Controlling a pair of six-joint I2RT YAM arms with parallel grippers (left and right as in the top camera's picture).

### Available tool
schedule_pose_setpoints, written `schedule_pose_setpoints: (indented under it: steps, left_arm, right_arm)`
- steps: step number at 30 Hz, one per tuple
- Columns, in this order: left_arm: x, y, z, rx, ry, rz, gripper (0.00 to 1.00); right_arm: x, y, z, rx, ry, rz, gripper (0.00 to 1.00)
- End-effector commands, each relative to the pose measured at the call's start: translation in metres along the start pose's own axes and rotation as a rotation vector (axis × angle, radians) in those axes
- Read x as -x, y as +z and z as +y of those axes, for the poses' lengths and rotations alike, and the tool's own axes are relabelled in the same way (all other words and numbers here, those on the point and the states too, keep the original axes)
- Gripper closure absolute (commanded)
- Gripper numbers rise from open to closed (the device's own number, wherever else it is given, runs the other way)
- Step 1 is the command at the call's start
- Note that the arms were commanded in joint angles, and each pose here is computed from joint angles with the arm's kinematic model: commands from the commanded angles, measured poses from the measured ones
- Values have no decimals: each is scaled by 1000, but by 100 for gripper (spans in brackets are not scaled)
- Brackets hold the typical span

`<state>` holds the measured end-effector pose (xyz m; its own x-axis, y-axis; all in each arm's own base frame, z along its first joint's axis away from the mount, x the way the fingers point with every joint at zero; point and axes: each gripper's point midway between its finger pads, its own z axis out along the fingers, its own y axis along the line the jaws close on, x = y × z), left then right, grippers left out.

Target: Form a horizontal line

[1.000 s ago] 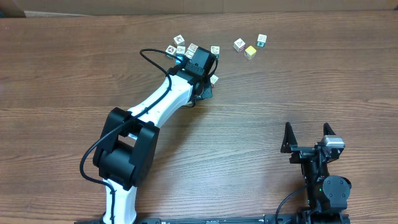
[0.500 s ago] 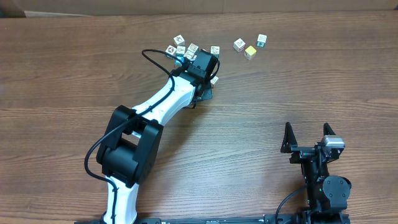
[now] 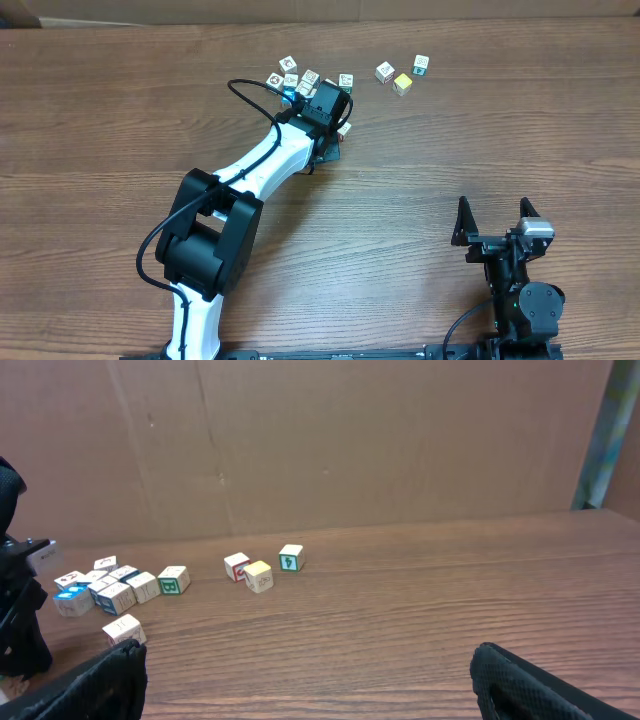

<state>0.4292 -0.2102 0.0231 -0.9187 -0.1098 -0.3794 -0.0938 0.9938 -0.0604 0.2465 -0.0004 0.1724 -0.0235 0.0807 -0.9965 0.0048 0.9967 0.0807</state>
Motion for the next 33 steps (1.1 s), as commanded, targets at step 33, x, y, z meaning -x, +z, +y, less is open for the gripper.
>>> schedule_pose_setpoints:
  steps: [33]
  left_arm:
    - [-2,-2,9,65,122,20,96]
  right_arm:
    - [-2,0,2,9,-5,-1,0]
